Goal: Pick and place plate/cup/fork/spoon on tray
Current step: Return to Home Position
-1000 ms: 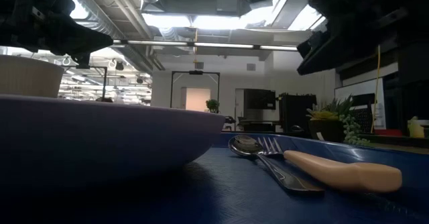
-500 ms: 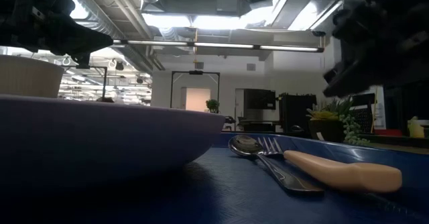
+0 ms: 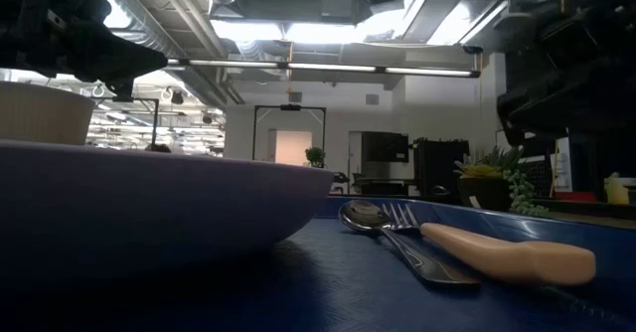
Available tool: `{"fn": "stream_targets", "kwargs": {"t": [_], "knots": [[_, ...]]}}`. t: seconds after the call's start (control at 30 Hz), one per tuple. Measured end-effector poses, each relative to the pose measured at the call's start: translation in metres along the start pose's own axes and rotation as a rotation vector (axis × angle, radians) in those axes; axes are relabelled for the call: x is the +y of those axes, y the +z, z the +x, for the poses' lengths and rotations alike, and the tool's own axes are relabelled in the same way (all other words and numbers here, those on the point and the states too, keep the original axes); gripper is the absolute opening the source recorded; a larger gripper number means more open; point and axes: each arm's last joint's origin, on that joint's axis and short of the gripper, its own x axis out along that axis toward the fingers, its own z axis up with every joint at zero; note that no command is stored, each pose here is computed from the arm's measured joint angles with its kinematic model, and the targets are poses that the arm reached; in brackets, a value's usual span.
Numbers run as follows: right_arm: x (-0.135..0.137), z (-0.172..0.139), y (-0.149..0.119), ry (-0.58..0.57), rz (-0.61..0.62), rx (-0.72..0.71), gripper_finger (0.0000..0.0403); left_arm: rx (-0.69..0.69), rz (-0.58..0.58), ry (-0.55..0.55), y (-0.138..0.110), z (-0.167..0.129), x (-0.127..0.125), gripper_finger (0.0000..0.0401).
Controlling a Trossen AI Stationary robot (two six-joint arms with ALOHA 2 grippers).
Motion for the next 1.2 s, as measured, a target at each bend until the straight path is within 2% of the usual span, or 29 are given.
{"fn": "stream_targets", "kwargs": {"t": [0.3, 0.47, 0.67, 0.9, 1.2], "knots": [[-0.010, -0.003, 0.002, -0.043, 0.019, -0.009, 0.0064, 0.000, 0.000, -0.002, 0.000, 0.000, 0.000, 0.0034], [-0.019, -0.008, 0.006, 0.002, 0.064, -0.018, 0.0064, 0.001, 0.000, -0.002, 0.000, 0.000, 0.000, 0.0034], [-0.021, -0.014, 0.016, 0.030, 0.054, -0.103, 0.0065, 0.000, 0.000, -0.002, 0.000, 0.000, 0.000, 0.0034], [-0.018, -0.026, 0.033, 0.050, 0.117, -0.242, 0.0065, 0.000, 0.000, -0.001, 0.000, 0.000, 0.000, 0.0034], [-0.015, -0.040, 0.027, 0.047, 0.134, -0.173, 0.0065, 0.000, 0.000, -0.002, 0.000, 0.000, 0.000, 0.0034]]}}
